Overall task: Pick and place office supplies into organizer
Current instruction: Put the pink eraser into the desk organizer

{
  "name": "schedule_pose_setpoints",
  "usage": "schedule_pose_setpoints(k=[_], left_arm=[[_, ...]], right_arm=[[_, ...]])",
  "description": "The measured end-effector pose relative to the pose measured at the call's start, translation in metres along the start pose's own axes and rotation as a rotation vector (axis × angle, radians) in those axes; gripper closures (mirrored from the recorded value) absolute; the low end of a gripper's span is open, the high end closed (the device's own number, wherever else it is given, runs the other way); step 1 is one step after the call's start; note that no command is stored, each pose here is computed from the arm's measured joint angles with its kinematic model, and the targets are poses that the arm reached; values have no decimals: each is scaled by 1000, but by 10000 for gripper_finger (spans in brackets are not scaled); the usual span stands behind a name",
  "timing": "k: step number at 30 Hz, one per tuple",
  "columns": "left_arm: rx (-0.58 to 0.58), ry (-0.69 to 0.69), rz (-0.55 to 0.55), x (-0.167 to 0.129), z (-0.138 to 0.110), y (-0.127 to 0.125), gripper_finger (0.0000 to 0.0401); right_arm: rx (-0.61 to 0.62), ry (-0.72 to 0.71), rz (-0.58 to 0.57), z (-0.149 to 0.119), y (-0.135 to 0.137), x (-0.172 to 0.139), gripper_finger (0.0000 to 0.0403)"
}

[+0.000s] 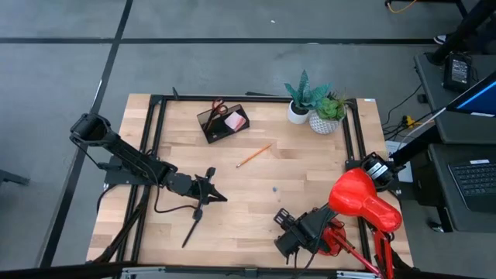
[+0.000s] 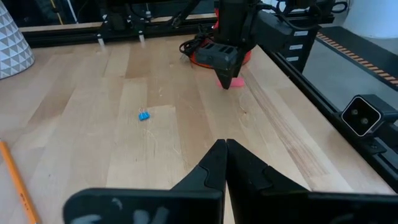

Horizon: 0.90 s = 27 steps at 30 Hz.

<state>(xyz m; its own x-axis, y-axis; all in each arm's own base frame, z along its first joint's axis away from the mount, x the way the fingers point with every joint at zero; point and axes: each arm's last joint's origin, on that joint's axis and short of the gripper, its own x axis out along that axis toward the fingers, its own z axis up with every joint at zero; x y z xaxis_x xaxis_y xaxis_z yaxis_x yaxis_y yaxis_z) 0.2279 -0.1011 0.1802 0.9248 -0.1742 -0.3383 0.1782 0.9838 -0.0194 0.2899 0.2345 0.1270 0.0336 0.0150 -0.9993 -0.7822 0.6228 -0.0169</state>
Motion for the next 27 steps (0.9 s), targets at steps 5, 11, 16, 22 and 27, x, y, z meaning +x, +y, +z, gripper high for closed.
schedule_pose_setpoints(k=[5, 11, 16, 22, 27], left_arm=[[0, 0, -2, 0, 0, 0, 399], [0, 1, -1, 0, 0, 0, 398], [0, 1, -2, 0, 0, 0, 400], [0, 1, -1, 0, 0, 0, 399], [0, 1, -1, 0, 0, 0, 398]], right_arm=[[15, -6, 26, -1, -4, 1, 237], [23, -11, 26, -1, -6, 1, 273], [106, -13, 19, -1, -6, 1, 292], [236, -20, 13, 0, -6, 1, 316], [324, -20, -6, 0, -7, 1, 329]])
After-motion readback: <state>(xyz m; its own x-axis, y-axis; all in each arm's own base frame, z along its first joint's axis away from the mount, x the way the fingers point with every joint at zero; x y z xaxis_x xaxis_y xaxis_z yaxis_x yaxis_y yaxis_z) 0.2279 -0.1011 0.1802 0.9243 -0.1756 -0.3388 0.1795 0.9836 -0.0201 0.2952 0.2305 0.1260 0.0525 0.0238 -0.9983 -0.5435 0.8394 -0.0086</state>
